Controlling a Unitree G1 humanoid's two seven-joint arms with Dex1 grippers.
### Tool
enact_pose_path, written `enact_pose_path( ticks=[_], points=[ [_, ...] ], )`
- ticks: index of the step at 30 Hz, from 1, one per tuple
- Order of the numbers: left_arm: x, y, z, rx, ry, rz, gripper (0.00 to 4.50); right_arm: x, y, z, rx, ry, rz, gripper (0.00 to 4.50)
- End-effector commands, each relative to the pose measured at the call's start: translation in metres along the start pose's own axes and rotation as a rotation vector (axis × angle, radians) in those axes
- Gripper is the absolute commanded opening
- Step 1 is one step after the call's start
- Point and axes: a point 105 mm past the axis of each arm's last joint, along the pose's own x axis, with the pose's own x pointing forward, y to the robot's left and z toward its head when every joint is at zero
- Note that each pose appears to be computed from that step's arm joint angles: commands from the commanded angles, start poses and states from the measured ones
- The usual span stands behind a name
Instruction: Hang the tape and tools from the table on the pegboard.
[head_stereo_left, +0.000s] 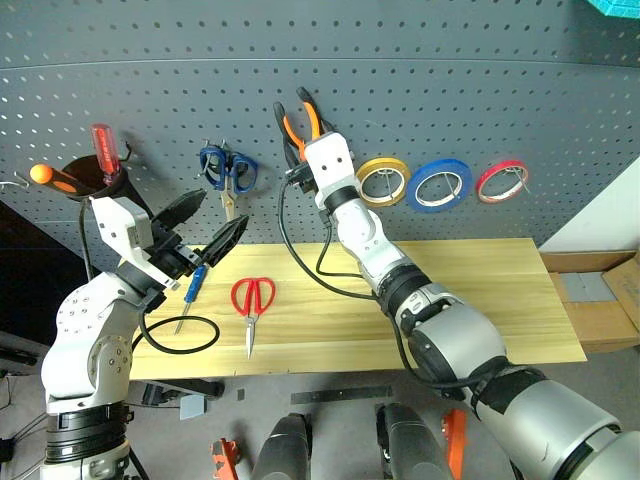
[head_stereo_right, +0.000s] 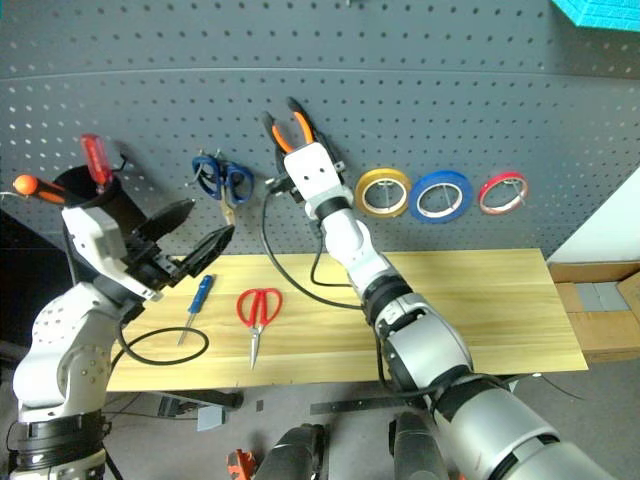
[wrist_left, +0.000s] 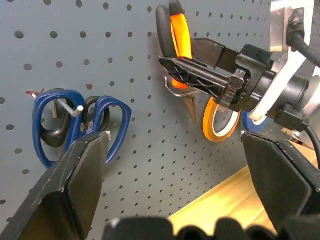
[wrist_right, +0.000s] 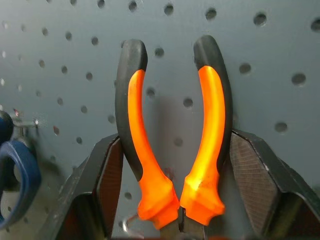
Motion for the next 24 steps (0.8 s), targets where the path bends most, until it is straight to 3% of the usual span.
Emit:
enact_pose_path(
  ticks=[1, 2, 7, 12, 17, 21, 24],
  points=[
    [0.004, -0.001, 0.008, 0.032, -0.032, -0.011, 4.5, 0.001, -0.005, 0.003, 0.03, 0.004, -0.059, 4.21],
    [0.005, -0.001, 0.007, 0.031, -0.031, -0.012, 4.5, 0.001, -0.005, 0.001, 0.019, 0.013, -0.062, 4.47],
    [0.007, -0.002, 0.004, 0.023, -0.027, -0.016, 4.5, 0.0, -0.007, 0.007, -0.001, -0.007, -0.08, 4.47],
    [0.007, -0.002, 0.0, 0.011, -0.023, -0.005, 4.5, -0.005, -0.011, 0.037, 0.033, -0.119, -0.106, 4.47],
    [0.004, 0.0, -0.008, 0.007, 0.007, 0.038, 4.5, -0.029, -0.017, 0.087, 0.103, -0.266, -0.121, 4.47],
    [-0.004, 0.002, -0.032, -0.001, 0.131, 0.111, 4.5, -0.061, -0.012, 0.114, 0.158, -0.317, -0.023, 4.47],
    [-0.014, 0.004, -0.059, -0.049, 0.276, 0.184, 4.5, -0.08, -0.004, 0.106, 0.212, -0.226, 0.101, 4.47]
  ],
)
